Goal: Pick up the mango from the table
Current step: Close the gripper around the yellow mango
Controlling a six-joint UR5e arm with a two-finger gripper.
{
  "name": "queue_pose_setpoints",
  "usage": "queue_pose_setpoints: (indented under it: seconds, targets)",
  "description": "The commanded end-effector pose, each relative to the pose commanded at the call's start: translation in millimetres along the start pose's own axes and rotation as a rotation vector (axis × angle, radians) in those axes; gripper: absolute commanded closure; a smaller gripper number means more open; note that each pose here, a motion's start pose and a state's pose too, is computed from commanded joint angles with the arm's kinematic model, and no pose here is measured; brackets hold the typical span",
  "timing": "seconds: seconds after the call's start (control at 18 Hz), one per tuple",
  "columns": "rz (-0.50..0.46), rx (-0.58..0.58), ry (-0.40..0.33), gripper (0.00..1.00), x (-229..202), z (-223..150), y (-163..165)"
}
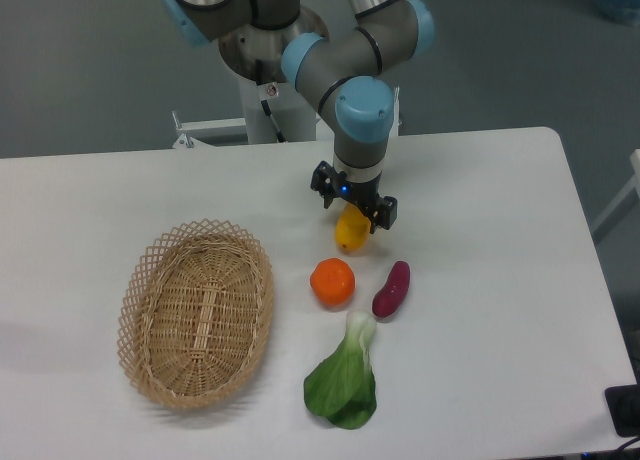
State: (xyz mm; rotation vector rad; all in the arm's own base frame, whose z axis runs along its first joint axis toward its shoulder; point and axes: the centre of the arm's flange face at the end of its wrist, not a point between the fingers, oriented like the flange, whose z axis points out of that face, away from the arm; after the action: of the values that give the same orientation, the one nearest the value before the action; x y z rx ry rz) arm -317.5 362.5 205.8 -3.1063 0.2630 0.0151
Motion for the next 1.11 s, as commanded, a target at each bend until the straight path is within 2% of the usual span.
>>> queue_pose_setpoints:
  seconds: [0.06, 0.17, 0.39, 0.83, 1.11]
  targets:
    - [0.000, 0.003, -0.007, 0.05, 0, 0, -1]
    - [-0.001, 0.005, -0.011, 0.30, -1, -1, -1]
    - [-0.004, 0.007, -0.017, 0.44, -3, -4, -2]
    - [-0.004, 0.017, -0.040, 0.50, -6, -14, -3]
    - [-0.012, 0.063, -0.096, 0.50, -29, -58, -15]
